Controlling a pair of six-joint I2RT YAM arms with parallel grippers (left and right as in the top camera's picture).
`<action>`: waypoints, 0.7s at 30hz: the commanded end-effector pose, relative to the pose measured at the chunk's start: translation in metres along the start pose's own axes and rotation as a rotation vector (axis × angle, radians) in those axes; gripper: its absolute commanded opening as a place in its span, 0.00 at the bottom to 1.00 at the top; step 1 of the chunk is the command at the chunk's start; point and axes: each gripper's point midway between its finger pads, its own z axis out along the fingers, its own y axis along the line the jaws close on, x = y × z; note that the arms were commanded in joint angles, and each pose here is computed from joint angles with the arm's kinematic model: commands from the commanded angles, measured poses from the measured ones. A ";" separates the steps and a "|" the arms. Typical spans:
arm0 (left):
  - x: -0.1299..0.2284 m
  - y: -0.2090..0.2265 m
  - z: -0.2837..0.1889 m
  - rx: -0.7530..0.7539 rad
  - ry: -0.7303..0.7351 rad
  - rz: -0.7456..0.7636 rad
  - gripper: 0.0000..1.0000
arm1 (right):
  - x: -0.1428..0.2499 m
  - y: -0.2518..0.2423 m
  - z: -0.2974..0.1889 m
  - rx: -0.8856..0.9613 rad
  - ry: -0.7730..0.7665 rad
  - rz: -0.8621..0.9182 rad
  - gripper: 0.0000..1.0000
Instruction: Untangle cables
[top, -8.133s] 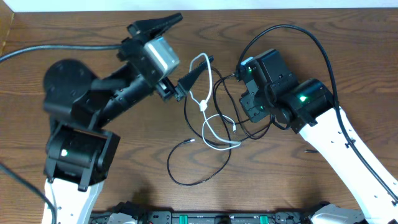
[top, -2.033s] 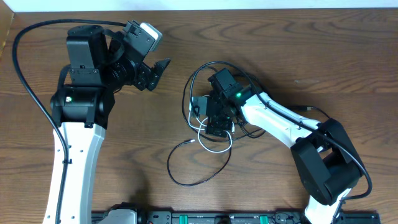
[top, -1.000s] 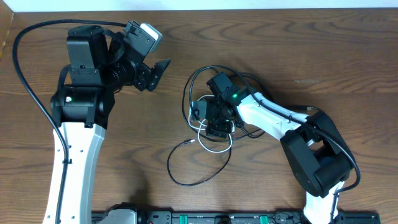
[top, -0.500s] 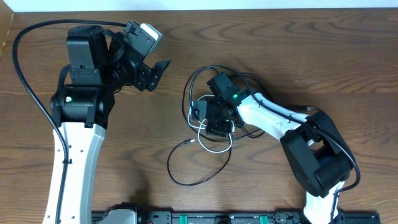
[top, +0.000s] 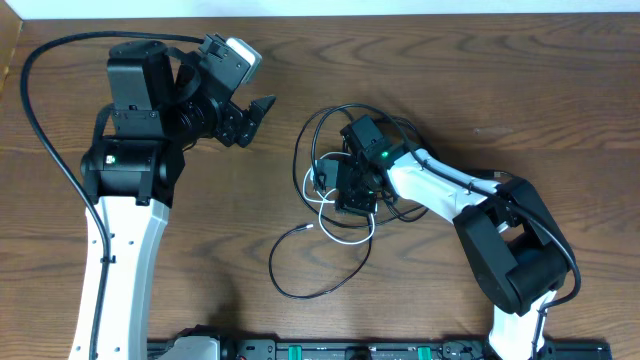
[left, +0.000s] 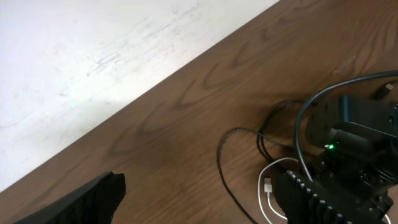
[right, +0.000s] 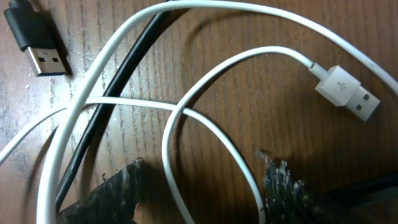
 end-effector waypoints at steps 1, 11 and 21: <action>-0.002 -0.001 -0.001 0.015 -0.009 0.007 0.82 | 0.017 0.012 0.011 -0.042 0.030 0.011 0.62; -0.002 -0.001 -0.001 0.015 -0.010 0.007 0.82 | 0.019 0.013 0.013 -0.041 0.028 -0.017 0.30; -0.002 -0.001 0.000 0.015 -0.009 0.007 0.82 | 0.016 0.012 0.013 -0.035 0.022 -0.013 0.01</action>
